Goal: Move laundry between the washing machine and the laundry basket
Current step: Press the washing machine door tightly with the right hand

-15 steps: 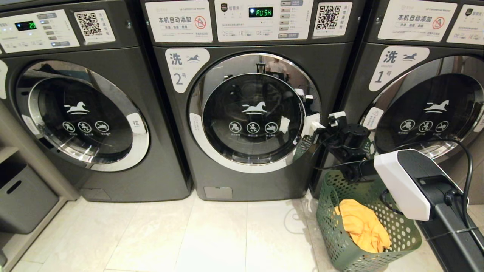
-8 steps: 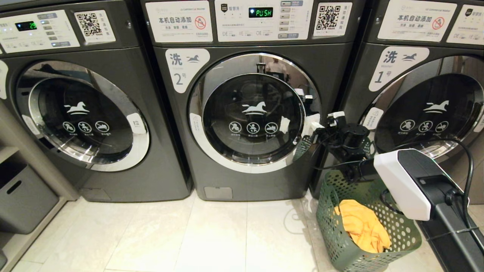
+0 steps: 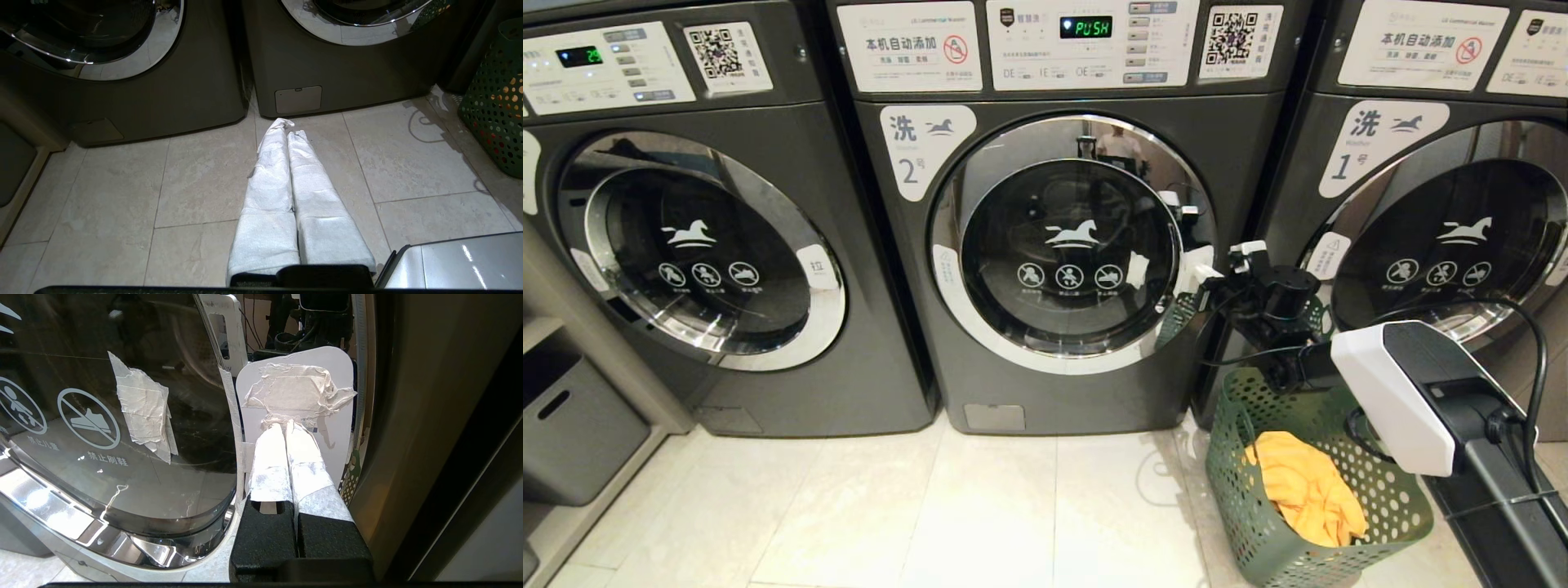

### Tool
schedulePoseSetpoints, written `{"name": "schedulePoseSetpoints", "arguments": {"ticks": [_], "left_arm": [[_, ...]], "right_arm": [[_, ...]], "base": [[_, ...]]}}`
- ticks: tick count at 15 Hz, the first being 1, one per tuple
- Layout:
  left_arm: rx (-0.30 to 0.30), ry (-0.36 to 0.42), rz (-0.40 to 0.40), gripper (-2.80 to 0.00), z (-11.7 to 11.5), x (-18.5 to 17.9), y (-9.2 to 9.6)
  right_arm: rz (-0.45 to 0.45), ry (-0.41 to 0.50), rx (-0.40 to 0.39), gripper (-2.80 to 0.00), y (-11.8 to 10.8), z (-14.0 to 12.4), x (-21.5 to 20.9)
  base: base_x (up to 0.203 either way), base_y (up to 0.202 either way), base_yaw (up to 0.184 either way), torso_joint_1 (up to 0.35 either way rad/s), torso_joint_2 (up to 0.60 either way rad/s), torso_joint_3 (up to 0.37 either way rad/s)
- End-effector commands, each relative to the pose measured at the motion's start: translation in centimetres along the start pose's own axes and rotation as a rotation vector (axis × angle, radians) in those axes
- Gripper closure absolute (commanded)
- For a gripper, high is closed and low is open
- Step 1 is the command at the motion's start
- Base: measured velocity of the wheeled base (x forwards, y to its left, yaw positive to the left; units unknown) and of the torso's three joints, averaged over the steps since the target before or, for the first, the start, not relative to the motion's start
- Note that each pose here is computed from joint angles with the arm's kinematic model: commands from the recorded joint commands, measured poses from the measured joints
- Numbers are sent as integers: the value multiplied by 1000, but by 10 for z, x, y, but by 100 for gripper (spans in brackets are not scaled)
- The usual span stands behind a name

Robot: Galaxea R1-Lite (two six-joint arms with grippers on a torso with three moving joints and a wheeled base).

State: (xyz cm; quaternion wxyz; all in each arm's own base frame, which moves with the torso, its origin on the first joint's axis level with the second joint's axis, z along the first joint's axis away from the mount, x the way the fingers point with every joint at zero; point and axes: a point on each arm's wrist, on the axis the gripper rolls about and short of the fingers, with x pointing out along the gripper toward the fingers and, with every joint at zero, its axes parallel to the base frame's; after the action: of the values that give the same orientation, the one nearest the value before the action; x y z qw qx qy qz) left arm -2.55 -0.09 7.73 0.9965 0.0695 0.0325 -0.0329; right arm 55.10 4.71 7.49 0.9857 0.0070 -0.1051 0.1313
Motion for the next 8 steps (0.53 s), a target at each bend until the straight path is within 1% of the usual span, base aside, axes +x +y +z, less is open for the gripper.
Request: {"name": "schedulePoseSetpoints", "arguments": {"ticks": [1, 5, 8], "left_arm": [[-1, -11, 3, 0, -1, -1, 0], [7, -12, 3, 0, -1, -1, 0], [-2, -12, 6, 0, -1, -1, 0]], "right_arm": [[2, -4, 0, 0, 0, 2, 0], [2, 2, 1, 0, 0, 1, 0], [2, -2, 0, 0, 0, 4, 0]], "base": [[0, 0, 0, 0, 0, 0], [0, 0, 0, 0, 0, 0], [0, 0, 0, 0, 0, 0]]}}
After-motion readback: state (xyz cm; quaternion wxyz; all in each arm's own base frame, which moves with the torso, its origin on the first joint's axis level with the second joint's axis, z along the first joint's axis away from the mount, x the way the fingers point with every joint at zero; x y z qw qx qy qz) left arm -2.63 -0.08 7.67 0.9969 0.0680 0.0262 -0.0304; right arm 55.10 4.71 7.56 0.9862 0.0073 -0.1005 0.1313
